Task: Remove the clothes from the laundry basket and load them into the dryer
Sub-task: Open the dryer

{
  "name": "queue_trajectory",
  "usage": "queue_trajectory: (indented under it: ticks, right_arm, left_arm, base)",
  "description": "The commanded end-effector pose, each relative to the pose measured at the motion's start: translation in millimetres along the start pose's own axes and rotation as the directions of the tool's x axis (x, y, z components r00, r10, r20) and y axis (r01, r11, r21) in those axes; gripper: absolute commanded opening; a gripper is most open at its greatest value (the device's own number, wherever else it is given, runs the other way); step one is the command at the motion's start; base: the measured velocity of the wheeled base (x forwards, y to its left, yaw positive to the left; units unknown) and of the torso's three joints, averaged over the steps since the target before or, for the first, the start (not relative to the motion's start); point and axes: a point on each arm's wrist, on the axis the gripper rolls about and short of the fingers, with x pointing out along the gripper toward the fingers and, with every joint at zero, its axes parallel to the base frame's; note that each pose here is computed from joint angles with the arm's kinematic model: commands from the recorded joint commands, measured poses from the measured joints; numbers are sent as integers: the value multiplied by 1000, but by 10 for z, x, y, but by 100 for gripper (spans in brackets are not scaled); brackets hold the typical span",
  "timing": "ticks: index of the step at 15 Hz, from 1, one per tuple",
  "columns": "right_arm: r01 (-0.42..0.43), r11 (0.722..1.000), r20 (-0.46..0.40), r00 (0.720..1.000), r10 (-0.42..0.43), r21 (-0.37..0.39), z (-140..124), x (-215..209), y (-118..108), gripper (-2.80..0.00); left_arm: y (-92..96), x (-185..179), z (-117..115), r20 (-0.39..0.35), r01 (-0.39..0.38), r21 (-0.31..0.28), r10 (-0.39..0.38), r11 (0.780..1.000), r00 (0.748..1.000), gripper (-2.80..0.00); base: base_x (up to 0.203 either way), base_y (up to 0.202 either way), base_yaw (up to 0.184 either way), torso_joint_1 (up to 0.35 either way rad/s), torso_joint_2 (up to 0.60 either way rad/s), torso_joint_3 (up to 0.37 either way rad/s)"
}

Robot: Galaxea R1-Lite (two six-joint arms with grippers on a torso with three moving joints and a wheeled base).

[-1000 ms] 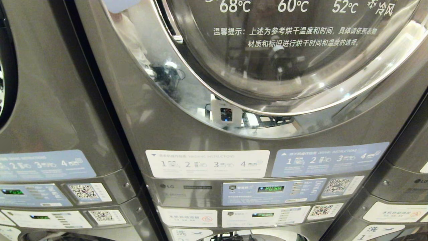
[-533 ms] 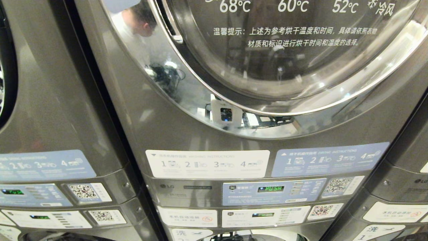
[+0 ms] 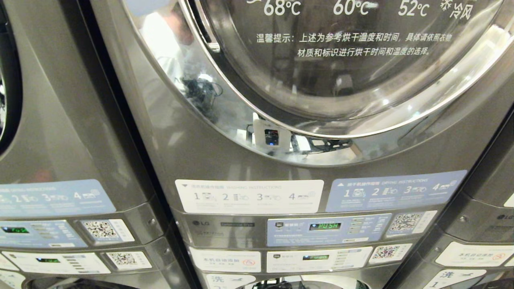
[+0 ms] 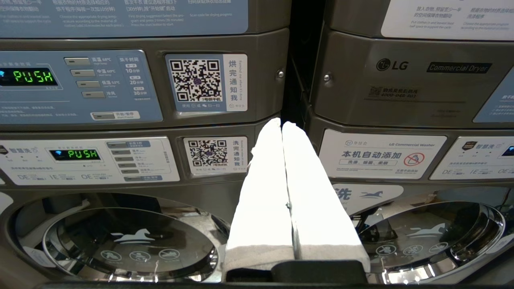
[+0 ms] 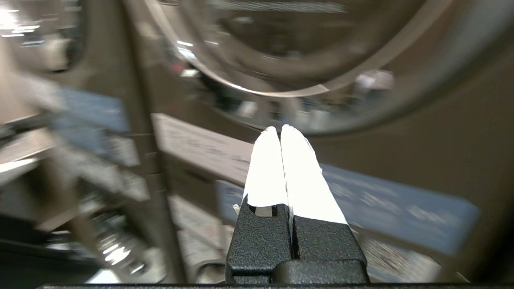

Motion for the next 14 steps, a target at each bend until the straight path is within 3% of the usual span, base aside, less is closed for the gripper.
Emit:
queue_trajectory:
  ticks: [1, 4, 7, 10, 14]
  right_arm:
    - [-123, 988, -119, 984, 134, 97, 144, 535, -307, -280]
    - [-251, 956, -149, 950, 273, 148, 147, 1108, -596, -280]
    - [-454, 884, -57, 885, 461, 112, 208, 1618, -552, -280]
    - [-586, 807, 29, 810, 586, 79, 294, 1880, -358, -280]
    - [-626, 773, 91, 780, 619, 107, 328, 1984, 2, -280]
  left_arm:
    - [0, 0, 0, 1, 0, 0, 0, 1000, 1000, -280]
    - [0, 0, 0, 1, 0, 0, 0, 1000, 1000, -280]
    - [0, 0, 0, 1, 0, 0, 0, 1000, 1000, -280]
    - [0, 0, 0, 1, 0, 0, 0, 1000, 1000, -280]
    - [0, 0, 0, 1, 0, 0, 0, 1000, 1000, -280]
  base:
    - [0, 0, 0, 0, 0, 0]
    - [0, 0, 0, 0, 0, 0]
    - [0, 0, 0, 0, 0, 0]
    - [0, 0, 0, 0, 0, 0]
    - [0, 0, 0, 0, 0, 0]
